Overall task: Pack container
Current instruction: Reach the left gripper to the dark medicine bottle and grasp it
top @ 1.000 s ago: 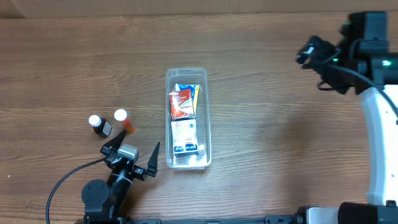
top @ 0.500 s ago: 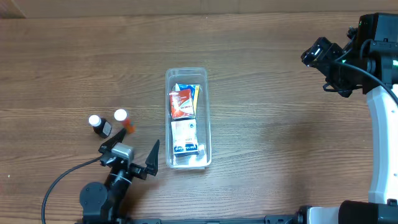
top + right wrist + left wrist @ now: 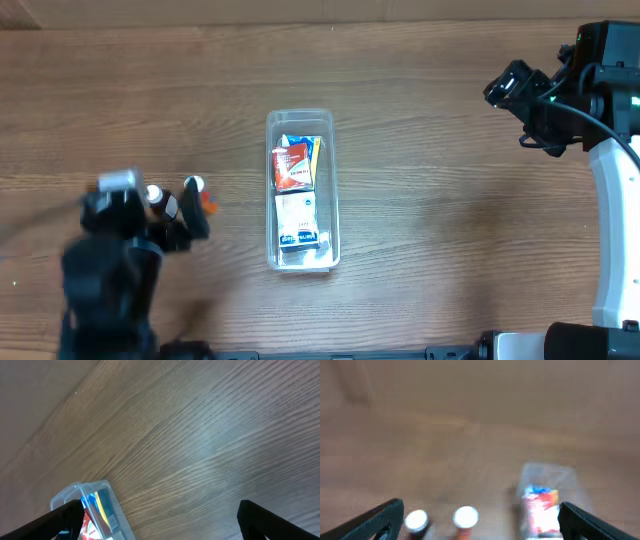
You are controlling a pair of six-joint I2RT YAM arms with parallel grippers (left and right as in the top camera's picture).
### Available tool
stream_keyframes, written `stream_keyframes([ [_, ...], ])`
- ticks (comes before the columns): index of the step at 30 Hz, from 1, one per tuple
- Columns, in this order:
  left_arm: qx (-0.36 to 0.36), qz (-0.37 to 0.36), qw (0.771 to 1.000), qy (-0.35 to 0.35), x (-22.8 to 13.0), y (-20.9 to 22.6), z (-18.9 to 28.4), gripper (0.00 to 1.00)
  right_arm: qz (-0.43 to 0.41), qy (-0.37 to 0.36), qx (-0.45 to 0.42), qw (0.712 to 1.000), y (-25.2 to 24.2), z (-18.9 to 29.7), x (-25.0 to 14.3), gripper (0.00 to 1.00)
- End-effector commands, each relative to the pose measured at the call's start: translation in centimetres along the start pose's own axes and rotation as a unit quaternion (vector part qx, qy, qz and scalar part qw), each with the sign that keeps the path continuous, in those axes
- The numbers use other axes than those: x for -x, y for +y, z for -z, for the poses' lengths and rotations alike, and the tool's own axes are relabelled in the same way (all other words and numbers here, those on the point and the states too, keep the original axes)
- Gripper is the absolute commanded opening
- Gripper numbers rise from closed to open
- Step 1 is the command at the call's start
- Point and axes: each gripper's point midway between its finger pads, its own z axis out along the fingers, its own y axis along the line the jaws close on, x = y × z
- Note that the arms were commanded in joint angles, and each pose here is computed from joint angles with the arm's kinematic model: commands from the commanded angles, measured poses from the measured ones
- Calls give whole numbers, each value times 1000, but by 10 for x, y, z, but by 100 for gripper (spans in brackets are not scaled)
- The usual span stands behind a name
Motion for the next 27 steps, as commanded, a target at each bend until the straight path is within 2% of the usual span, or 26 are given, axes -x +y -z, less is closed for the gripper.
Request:
stream_keyframes([
  [1,47,-39,994,87,21,11,-40,100,1,-4,7,1000,3,3,2,100],
  [6,70,-48,972,221,-4,23,-88,100,1,-4,7,1000,3,3,2,100],
  [12,124,54,944,302,-39,64,-120,100,1,-4,7,1000,3,3,2,100],
  [20,110,141,889,422,-106,92,-142,100,1,-4,7,1000,3,3,2,100],
  [22,110,146,879,440,-117,93,-146,97,1,-4,7,1000,3,3,2,100],
  [27,108,144,851,494,-146,91,-145,80,1,-4,7,1000,3,3,2,100],
])
